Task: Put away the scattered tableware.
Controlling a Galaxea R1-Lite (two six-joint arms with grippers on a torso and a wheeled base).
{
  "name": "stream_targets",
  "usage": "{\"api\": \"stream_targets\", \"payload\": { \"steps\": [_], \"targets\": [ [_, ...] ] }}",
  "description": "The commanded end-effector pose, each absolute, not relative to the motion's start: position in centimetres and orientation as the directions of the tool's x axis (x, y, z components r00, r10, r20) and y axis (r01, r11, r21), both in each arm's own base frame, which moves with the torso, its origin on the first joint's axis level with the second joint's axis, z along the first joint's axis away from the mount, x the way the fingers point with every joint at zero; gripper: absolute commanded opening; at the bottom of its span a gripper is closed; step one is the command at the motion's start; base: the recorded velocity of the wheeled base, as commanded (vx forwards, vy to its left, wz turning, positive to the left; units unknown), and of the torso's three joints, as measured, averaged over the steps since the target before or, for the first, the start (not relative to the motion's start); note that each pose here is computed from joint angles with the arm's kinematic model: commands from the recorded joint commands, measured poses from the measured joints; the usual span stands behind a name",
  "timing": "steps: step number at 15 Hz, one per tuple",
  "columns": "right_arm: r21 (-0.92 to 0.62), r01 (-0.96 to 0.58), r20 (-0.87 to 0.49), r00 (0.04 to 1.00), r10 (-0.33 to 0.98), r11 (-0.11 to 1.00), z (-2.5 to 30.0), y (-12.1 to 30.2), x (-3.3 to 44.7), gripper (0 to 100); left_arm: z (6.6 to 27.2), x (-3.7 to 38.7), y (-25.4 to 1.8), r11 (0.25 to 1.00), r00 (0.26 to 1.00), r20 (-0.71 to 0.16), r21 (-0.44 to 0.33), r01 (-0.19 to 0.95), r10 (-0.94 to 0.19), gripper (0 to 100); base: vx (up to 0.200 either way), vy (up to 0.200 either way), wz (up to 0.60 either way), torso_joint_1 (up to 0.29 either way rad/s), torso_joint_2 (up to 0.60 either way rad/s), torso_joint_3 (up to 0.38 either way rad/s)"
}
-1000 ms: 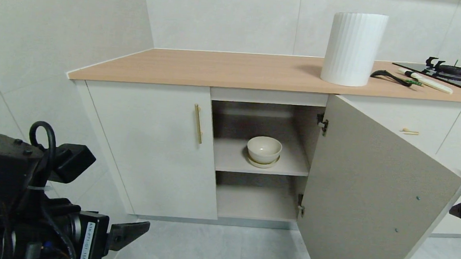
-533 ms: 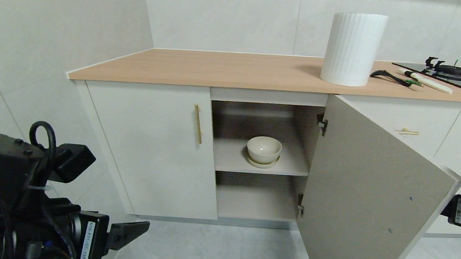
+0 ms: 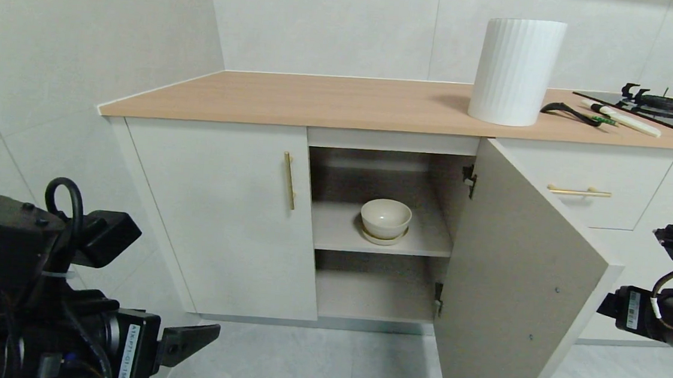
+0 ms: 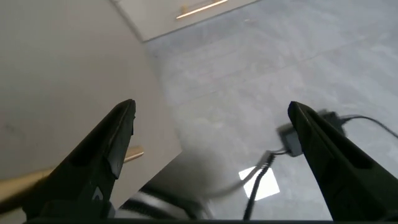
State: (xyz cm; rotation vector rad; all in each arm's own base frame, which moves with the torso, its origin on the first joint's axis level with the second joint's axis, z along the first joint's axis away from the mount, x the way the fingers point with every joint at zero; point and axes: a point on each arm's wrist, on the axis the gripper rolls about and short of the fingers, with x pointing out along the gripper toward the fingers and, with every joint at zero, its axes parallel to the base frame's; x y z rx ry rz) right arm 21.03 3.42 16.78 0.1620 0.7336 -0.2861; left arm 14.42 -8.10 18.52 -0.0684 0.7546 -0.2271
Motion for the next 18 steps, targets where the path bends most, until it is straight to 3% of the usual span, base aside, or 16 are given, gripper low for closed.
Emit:
{"api": "stream_targets", "payload": {
  "steps": [1,9,18],
  "targets": [
    [0.053,0.268,-0.687,0.709,-0.159,0.962,16.4,4.7,20.7,100,18.5,14.4,-8.1,0.973,0.706,-0.671,-0.144,0.179,-0.229,100,0.0,0.0,0.0,0.0,0.0,0.0],
    [0.28,0.076,-0.693,0.706,0.147,0.957,15.4,9.5,20.5,100,18.7,14.5,-8.1,0.972,0.719,-0.654,-0.151,0.182,-0.237,100,0.0,0.0,0.0,0.0,0.0,0.0],
    [0.312,-0.024,-0.622,0.75,0.223,0.95,13.3,12.9,26.2,100,18.8,14.5,-8.0,0.973,0.724,-0.65,-0.148,0.177,-0.231,100,0.0,0.0,0.0,0.0,0.0,0.0]
  ]
}}
